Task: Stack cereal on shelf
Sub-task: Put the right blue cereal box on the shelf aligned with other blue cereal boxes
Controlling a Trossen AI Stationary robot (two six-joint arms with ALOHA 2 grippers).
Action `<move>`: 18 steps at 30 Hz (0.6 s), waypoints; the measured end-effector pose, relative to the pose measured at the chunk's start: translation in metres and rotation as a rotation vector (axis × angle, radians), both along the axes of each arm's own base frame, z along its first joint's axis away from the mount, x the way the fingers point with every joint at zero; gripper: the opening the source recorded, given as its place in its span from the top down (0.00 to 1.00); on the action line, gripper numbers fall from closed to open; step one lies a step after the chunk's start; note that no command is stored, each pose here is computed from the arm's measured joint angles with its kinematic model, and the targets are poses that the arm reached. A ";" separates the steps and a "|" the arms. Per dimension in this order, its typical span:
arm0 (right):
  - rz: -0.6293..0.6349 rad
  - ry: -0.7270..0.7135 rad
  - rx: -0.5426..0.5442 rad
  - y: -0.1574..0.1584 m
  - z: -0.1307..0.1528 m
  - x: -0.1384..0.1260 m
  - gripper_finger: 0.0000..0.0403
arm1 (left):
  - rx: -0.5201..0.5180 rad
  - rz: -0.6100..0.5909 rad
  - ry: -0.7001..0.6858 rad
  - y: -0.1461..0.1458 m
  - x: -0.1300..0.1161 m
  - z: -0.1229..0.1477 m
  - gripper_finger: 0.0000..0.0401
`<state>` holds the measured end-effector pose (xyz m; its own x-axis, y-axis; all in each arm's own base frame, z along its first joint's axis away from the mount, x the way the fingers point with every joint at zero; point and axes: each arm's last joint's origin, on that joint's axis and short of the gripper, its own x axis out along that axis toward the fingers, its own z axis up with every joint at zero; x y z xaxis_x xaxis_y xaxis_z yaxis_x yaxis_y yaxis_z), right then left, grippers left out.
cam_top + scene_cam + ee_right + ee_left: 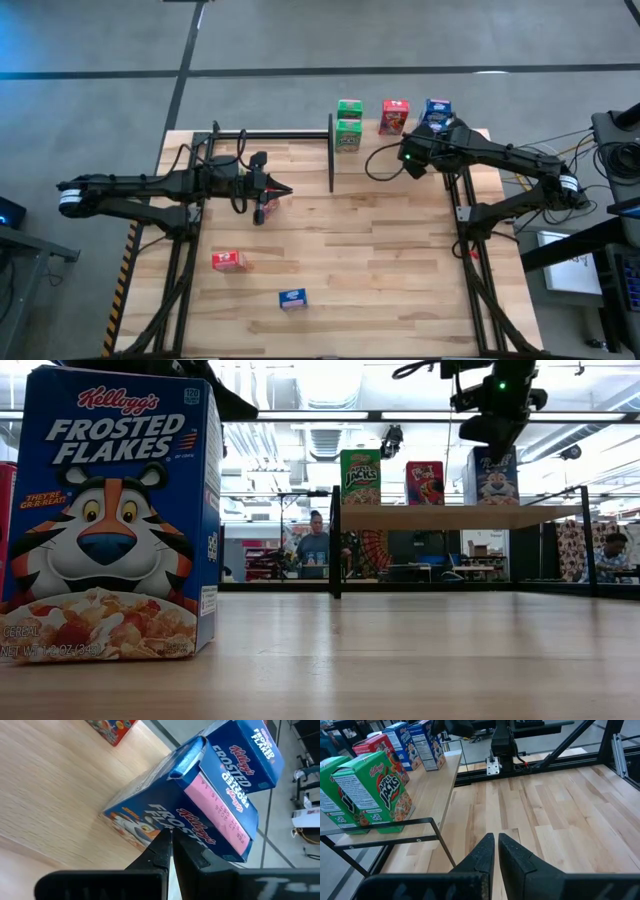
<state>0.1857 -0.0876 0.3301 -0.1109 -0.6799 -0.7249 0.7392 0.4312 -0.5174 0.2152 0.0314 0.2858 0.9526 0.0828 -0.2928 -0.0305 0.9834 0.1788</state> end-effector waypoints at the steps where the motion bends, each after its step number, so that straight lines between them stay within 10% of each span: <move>1: 0.000 0.003 0.001 0.000 0.000 0.000 0.98 | 0.000 0.000 0.000 0.000 0.000 0.000 0.98; 18: 0.018 0.083 0.124 0.003 -0.040 -0.003 0.98 | 0.000 0.000 0.001 0.000 0.000 0.000 0.98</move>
